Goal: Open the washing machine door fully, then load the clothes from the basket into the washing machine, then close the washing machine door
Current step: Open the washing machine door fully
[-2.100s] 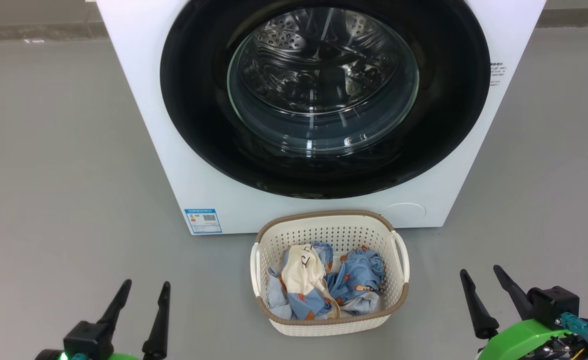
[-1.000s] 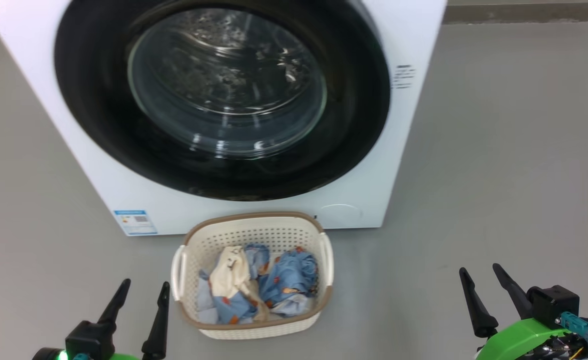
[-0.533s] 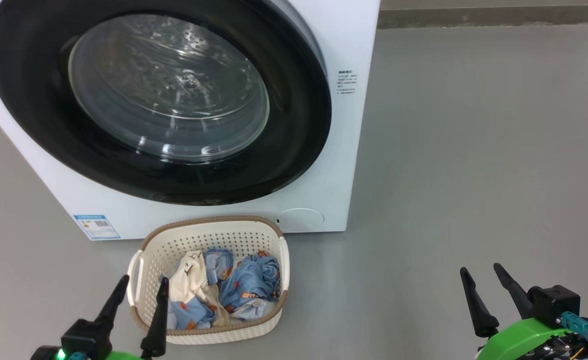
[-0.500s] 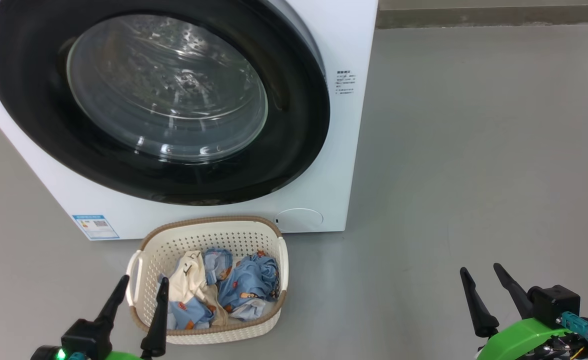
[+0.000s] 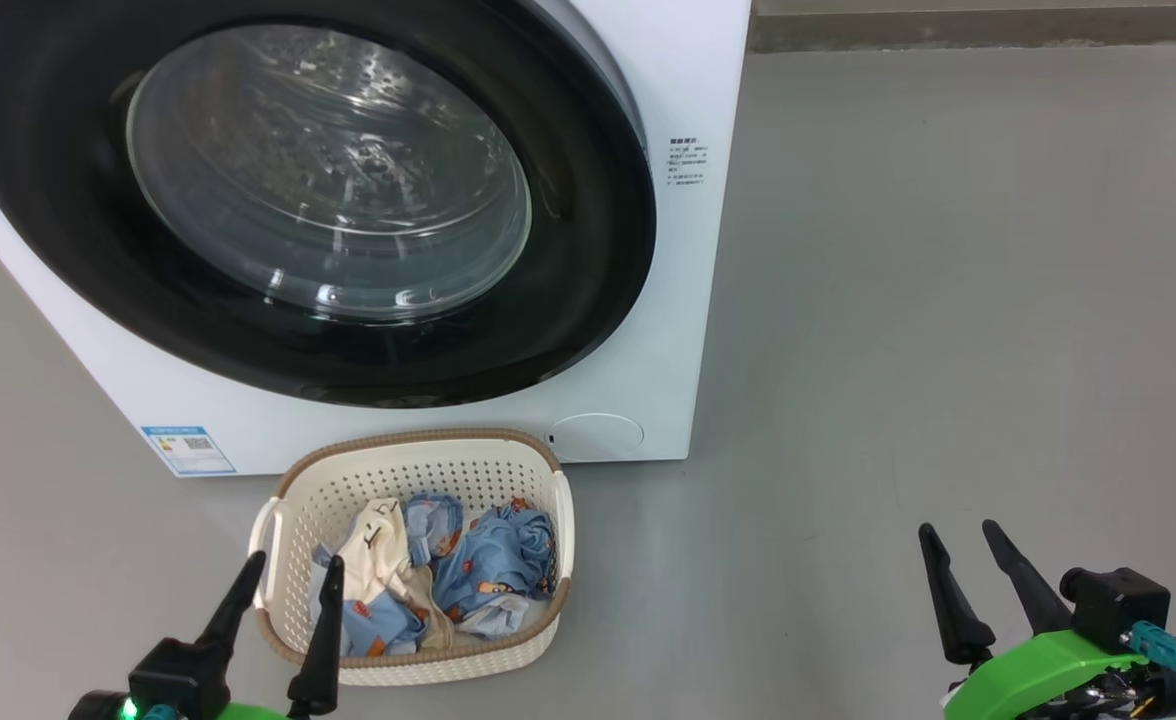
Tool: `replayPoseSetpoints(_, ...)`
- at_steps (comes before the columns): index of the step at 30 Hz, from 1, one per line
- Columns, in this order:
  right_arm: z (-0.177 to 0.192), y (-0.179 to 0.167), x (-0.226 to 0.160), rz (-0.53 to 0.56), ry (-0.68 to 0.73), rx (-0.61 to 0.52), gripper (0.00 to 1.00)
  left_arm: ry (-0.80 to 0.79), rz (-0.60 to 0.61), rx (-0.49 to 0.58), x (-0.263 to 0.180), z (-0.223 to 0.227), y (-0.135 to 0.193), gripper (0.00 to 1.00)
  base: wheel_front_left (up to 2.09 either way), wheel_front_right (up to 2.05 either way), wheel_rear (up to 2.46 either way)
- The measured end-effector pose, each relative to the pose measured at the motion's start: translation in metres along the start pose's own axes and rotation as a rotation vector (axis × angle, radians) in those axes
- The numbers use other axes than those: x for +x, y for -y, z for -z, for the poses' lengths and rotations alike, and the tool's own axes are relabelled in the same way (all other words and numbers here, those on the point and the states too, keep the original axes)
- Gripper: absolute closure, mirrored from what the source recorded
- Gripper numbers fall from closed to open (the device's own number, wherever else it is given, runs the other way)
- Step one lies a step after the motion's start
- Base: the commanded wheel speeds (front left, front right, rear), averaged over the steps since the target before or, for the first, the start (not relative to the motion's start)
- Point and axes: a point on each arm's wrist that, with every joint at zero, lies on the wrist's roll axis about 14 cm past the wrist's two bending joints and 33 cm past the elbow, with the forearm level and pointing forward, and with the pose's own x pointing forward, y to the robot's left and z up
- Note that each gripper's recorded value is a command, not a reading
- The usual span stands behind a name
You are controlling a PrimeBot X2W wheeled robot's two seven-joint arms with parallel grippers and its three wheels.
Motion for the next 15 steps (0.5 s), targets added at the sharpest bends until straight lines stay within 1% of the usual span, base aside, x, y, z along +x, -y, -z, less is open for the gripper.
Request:
replayPoseSetpoints(1, -0.001, -0.001, 0.000, 0.004, 0.004, 0.024, 0.82, 0.000, 0.000, -0.001, 0.000, 0.000, 0.000, 0.00, 0.00, 0.00, 0.00)
replayPoseSetpoints(2, -0.002, -0.002, 0.001, 0.005, 0.010, 0.045, 1.00, -0.001, 0.000, -0.002, 0.000, 0.000, 0.000, 0.00, 0.00, 0.00, 0.00)
replayPoseSetpoints(5, -0.012, -0.007, 0.007, 0.005, 0.048, 0.127, 1.00, -0.001, -0.007, -0.013, -0.001, 0.001, 0.000, 0.00, 0.00, 0.00, 0.00)
replayPoseSetpoints(15, -0.070, -0.025, 0.042, -0.031, 0.227, 0.478, 1.00, -0.018, -0.026, -0.038, -0.003, 0.008, -0.002, 0.00, 0.00, 0.00, 0.00)
